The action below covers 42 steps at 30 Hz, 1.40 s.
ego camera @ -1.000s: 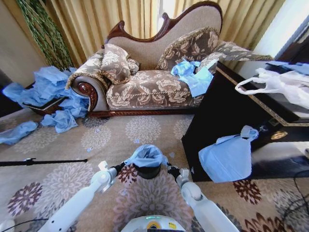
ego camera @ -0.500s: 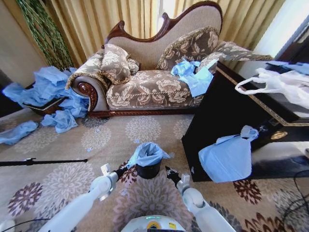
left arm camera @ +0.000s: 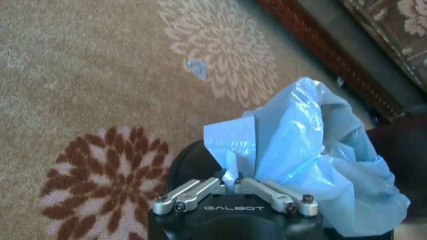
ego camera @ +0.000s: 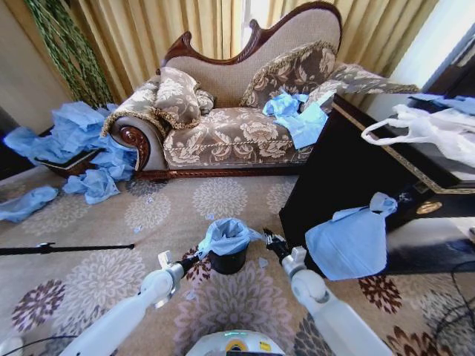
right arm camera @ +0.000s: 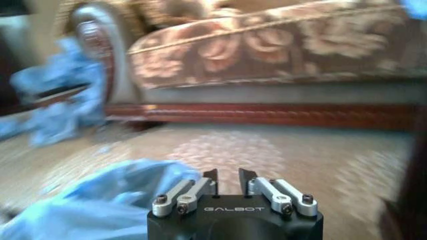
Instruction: Place a garbage bag over the trash bin.
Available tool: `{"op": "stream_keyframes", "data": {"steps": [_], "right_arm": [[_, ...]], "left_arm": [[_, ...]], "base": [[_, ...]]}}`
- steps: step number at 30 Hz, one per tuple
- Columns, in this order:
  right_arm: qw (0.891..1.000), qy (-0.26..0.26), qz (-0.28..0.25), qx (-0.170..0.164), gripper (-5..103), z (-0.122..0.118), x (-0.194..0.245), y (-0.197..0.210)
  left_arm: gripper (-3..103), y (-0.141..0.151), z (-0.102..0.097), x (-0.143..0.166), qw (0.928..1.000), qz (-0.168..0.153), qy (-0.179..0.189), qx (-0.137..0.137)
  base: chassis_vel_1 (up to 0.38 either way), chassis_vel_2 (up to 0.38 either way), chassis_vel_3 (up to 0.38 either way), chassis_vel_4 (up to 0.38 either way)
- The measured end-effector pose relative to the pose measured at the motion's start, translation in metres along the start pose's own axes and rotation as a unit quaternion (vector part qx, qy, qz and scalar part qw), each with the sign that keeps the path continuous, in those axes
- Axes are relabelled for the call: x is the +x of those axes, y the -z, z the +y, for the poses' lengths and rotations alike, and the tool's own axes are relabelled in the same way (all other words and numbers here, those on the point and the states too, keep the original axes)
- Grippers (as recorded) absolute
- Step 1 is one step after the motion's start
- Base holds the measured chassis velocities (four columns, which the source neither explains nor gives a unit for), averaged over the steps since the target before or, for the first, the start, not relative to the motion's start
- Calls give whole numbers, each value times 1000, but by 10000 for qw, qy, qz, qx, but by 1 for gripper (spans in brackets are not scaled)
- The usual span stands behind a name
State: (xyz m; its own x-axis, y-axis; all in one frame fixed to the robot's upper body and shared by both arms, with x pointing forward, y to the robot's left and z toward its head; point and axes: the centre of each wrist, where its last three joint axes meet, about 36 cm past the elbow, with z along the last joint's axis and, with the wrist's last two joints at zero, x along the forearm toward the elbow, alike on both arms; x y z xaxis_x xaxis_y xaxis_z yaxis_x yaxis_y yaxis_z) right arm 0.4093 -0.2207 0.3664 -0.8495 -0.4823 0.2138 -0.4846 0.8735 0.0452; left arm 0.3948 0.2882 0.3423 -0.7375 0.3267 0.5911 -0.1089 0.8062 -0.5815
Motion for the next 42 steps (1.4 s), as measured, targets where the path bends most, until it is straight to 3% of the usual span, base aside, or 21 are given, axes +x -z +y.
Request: {"op": "stream_keyframes", "data": {"steps": [2, 3, 6, 9, 10, 11, 12, 15, 18, 19, 23, 28, 31, 33, 36, 40, 42], "right_arm": [[9975, 547, 135, 432, 31, -7, -2, 3], [9975, 547, 135, 432, 31, -7, -2, 3], [9883, 1209, 444, 816, 47, -17, -11, 7], [9837, 1390, 560, 996, 52, -22, -19, 11], [9789, 1536, 662, 1173, 63, -26, -30, 17], [9765, 1590, 686, 1283, 63, -29, -38, 22], [9765, 1590, 686, 1283, 63, -29, -38, 22], [9694, 1757, 830, 1501, 80, -34, -63, 37], [9647, 1869, 962, 1584, 86, -35, -74, 38], [9610, 1966, 1059, 1630, 96, -33, -78, 36], [9522, 2228, 1219, 1696, 100, -26, -85, 32], [9472, 2361, 1277, 1755, 101, -21, -93, 30], [9445, 2416, 1316, 1796, 95, -21, -99, 30], [9431, 2442, 1340, 1818, 85, -22, -102, 31], [9419, 2464, 1365, 1831, 79, -25, -102, 33], [9386, 2515, 1436, 1877, 58, -29, -102, 36], [9378, 2531, 1475, 1865, 52, -30, -101, 36]], "left_arm": [[0, 0, -2, 2, 10000, 4, -20, 37], [0, 0, -2, 2, 10000, 4, -20, 37], [0, -1, -4, 4, 10000, 18, -46, 73], [0, -2, -4, 4, 9999, 28, -51, 87], [0, -2, -4, 4, 9999, 35, -64, 94], [0, -2, -4, 4, 9999, 37, -76, 94], [0, -2, -4, 4, 9999, 37, -76, 94], [0, -2, -6, 3, 9999, 38, -123, 99], [0, -2, -7, 3, 9998, 31, -150, 102], [0, -1, -8, 2, 9998, 22, -171, 108], [0, 0, -9, 2, 9997, 7, -202, 121], [0, 1, -9, 2, 9997, -8, -228, 132], [0, 0, -9, 2, 9996, -14, -240, 147], [0, -1, -10, 3, 9995, -12, -256, 160], [0, -2, -10, 4, 9995, -7, -269, 165], [0, -2, -10, 4, 9995, -5, -274, 166], [0, -2, -10, 4, 9995, -7, -277, 166]], "base": [[0, 0, 0, 0], [0, 0, 0, 0], [0, 0, 0, 0], [0, 0, 0, 0], [0, 0, 0, 0], [0, 0, 0, 0], [0, 0, 0, 0], [0, 0, 0, 0], [0, 0, 0, 0], [0, 0, 0, 0], [0, 0, 0, 0], [0, 0, 0, 0], [0, 0, 0, 0], [0, 0, 0, 0], [0, 0, 0, 0], [0, 0, 0, 0], [0, 0, 0, 0]]}}
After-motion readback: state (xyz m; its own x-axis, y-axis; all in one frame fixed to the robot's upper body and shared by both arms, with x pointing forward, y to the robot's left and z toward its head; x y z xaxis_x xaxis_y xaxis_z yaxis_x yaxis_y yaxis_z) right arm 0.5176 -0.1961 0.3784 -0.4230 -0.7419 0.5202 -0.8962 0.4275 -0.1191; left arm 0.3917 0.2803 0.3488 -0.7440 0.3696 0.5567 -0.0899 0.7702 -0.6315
